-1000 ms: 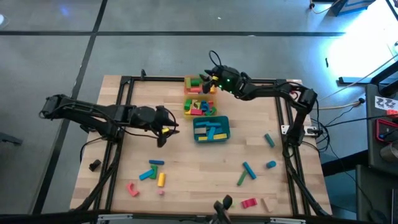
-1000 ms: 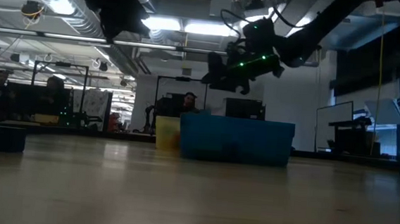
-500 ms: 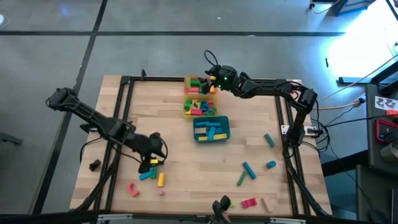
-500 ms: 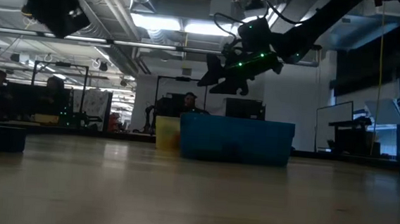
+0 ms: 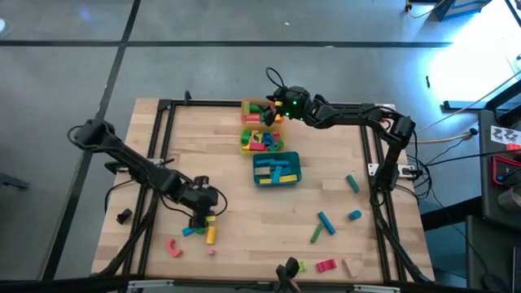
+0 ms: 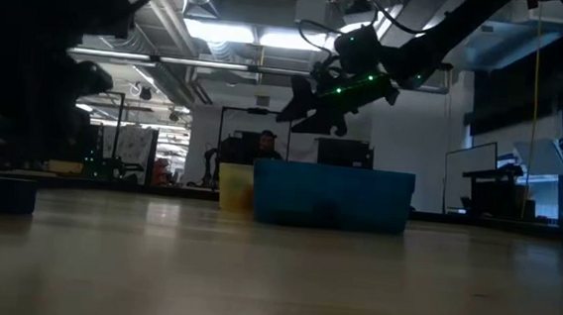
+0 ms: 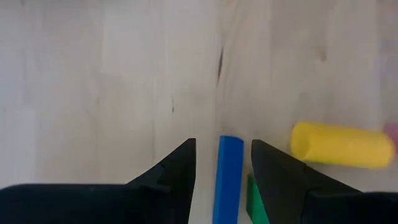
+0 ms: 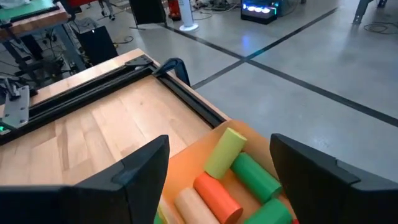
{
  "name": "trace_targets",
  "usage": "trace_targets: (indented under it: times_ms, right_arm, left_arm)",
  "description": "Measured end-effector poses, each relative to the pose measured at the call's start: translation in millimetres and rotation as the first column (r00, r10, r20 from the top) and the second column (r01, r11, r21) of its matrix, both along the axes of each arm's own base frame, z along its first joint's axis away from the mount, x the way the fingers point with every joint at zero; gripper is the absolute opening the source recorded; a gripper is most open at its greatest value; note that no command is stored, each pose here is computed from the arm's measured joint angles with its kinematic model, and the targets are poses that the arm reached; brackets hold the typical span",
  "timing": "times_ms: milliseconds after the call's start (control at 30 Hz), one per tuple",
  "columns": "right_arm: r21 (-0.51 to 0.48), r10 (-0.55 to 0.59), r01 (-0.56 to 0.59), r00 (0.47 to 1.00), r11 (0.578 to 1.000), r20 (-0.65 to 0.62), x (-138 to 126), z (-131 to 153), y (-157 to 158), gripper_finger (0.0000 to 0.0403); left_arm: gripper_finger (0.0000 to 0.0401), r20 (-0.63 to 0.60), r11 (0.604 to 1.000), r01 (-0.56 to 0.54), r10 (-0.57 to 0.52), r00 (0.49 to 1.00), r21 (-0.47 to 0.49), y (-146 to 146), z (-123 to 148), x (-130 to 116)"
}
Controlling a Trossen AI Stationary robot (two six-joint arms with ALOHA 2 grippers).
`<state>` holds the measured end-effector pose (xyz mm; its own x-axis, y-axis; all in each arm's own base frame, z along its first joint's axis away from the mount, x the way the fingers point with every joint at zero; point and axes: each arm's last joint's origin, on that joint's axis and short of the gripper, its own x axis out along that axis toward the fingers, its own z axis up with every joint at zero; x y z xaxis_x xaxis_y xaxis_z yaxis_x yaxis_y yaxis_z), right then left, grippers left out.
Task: Sort blocks by size
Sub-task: Put the blue rectangular block into the blue bin
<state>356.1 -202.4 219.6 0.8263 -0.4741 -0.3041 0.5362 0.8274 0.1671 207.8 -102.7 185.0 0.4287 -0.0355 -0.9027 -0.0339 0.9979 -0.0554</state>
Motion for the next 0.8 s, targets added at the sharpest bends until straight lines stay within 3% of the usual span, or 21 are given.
trace_targets:
  times_ms: [400, 667, 800]
  right_arm:
    - [0.066, 0.008, 0.0, 0.994, 0.998, -0.113, -7.0, -5.3, 3.7, 0.028]
    - [0.064, 0.011, -0.004, 0.994, 0.998, -0.109, -17.5, 52.7, 6.9, 0.028]
    - [0.011, 0.058, -0.057, 0.989, 0.998, -0.134, -28.2, 92.4, 16.4, 0.028]
  left_arm:
    - [0.0141, -0.121, 1.0, 0.017, -0.019, 0.993, -0.018, -9.5, -23.6, 4.4]
    - [0.0141, -0.147, 0.999, 0.036, -0.035, 0.989, 0.0, -14.6, -36.0, 4.2]
    - [0.0125, -0.166, 0.999, 0.026, -0.022, 0.986, 0.021, -13.4, -42.1, 6.2]
